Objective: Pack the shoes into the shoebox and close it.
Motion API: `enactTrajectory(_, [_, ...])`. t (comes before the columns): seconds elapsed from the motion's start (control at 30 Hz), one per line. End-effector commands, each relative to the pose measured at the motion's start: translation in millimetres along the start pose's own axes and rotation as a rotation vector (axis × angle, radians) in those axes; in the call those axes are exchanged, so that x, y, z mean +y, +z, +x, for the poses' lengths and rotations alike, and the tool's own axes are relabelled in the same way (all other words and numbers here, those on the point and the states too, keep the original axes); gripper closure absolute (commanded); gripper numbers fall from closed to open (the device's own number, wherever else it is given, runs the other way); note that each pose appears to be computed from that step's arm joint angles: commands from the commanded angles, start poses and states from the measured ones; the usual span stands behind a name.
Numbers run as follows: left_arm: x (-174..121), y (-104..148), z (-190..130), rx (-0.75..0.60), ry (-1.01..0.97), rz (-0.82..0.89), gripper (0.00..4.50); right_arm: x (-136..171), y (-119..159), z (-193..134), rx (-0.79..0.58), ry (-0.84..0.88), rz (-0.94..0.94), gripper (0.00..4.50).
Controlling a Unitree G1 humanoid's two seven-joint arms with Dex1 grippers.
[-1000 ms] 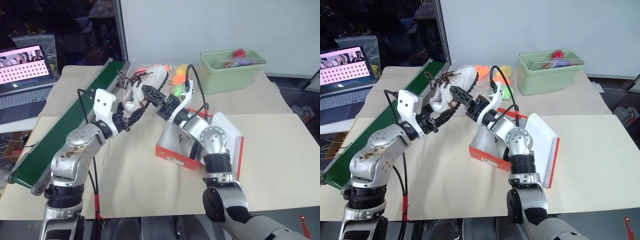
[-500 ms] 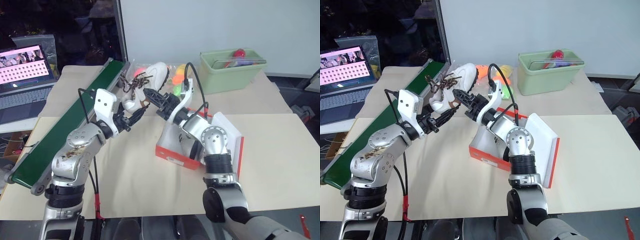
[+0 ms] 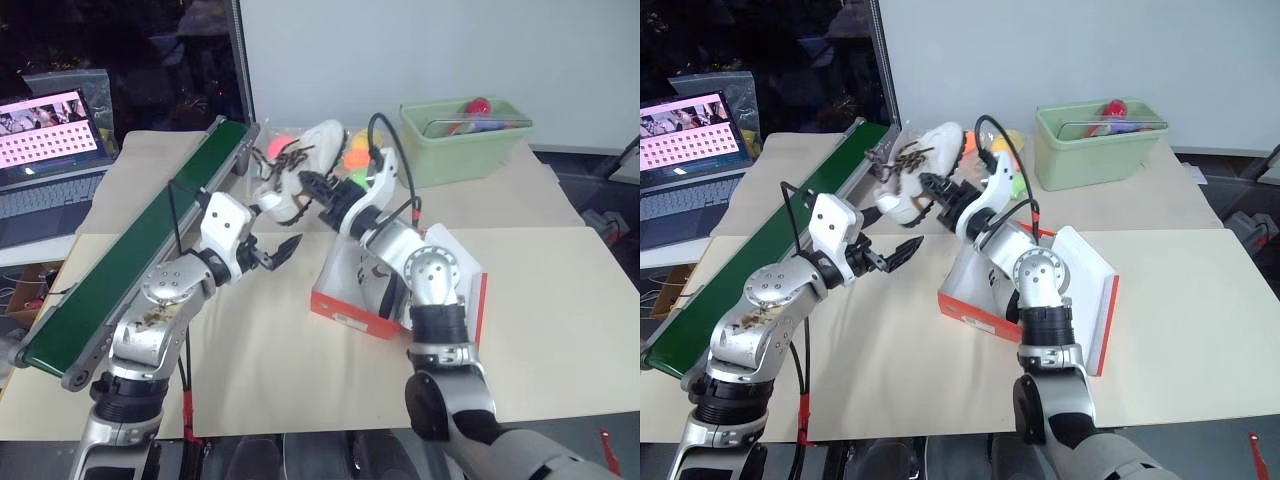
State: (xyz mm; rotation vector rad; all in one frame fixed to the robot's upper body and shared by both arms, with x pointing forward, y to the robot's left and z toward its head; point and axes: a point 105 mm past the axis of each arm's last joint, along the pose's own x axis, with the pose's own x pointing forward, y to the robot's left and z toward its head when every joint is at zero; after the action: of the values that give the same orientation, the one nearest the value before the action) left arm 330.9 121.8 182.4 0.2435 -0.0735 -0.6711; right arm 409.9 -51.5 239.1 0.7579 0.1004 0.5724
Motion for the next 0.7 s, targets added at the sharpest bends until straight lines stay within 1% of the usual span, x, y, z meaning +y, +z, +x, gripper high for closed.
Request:
enactTrajectory(0.03, [-1, 11, -4, -0.046, 0.0, 0.043, 0.01, -1, 49, -18, -0.027, -0.051, -0.141, 3.4])
enactTrajectory(0.13, [-3, 9, -5, -0.043, -0.002, 0.044, 0.01, -1, 55, -31, 0.086, -0.072, -0.175, 3.4])
enactTrajectory(0.23, [-3, 7, -4, -0.038, -0.014, 0.044, 0.01, -13, 49, -49, 0.285, -0.156, -0.244, 3.4])
enactTrajectory(0.3, [-4, 5, -3, -0.035, -0.026, 0.047, 0.01, -19, 44, -58, 0.402, -0.203, -0.256, 3.4])
enactTrajectory(0.43, [-8, 5, 0, -0.043, -0.046, 0.047, 0.01, -31, 37, -68, 0.527, -0.267, -0.239, 3.4])
enactTrajectory(0.57, [-11, 6, 1, -0.055, -0.063, 0.048, 0.01, -43, 21, -73, 0.626, -0.296, -0.219, 3.4])
enactTrajectory(0.63, [-15, 6, 0, -0.061, -0.085, 0.058, 0.01, -52, 4, -76, 0.692, -0.316, -0.189, 3.4])
enactTrajectory(0.7, [-22, 12, -8, -0.096, -0.164, 0.066, 0.01, -64, -13, -80, 0.746, -0.355, -0.163, 3.4])
